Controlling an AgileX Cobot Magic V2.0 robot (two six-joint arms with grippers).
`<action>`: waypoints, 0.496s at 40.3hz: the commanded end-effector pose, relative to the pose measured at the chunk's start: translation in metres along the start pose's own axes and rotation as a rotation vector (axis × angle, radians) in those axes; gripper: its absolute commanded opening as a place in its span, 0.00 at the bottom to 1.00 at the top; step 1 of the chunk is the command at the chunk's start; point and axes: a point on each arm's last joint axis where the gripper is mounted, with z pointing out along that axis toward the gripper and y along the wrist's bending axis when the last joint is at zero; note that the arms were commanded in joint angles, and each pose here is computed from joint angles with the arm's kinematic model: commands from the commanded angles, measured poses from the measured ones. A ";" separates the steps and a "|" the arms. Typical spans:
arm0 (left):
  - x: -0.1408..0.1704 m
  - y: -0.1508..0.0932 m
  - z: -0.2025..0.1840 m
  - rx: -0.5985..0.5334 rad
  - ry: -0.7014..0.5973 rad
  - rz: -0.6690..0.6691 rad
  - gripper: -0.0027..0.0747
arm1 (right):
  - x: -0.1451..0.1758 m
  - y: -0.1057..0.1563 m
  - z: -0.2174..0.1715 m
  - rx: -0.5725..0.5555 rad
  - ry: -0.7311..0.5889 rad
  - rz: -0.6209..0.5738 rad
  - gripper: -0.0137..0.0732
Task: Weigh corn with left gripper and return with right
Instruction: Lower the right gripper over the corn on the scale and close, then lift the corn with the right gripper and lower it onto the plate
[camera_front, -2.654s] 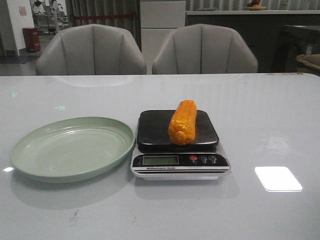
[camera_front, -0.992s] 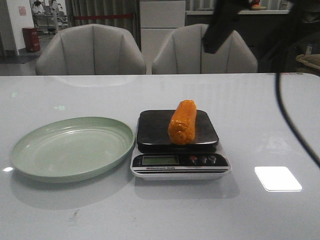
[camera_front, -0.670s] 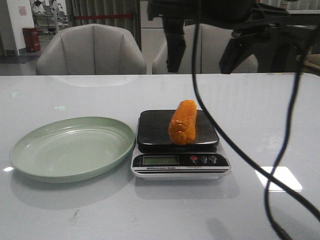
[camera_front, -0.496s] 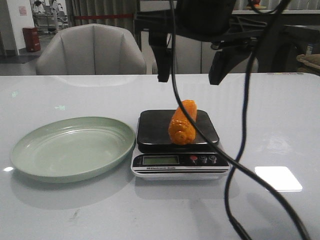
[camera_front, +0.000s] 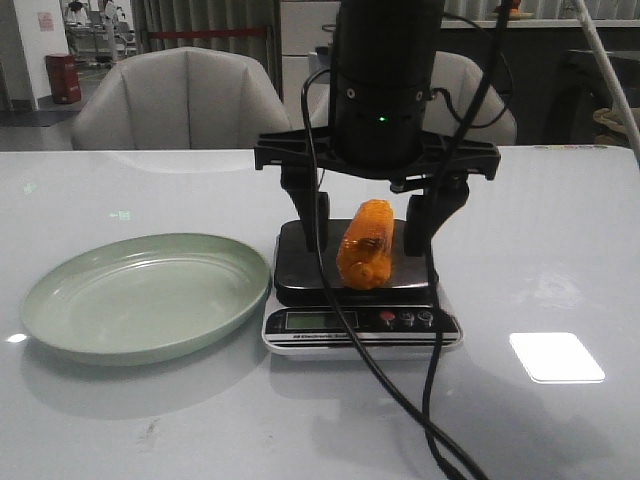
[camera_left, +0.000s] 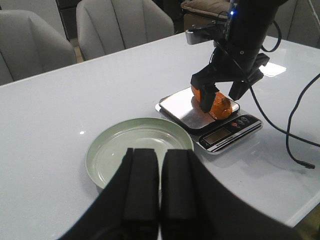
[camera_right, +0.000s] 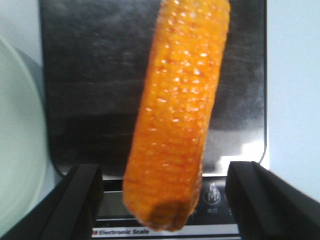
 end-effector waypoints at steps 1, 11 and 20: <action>-0.014 0.000 -0.002 0.003 -0.086 0.004 0.20 | -0.012 0.000 -0.022 -0.040 -0.064 0.010 0.77; -0.014 0.000 -0.002 0.003 -0.086 0.004 0.20 | -0.014 0.003 -0.024 -0.061 -0.068 0.020 0.44; -0.014 0.000 -0.002 0.003 -0.086 0.004 0.20 | -0.006 0.041 -0.051 -0.180 -0.115 -0.084 0.43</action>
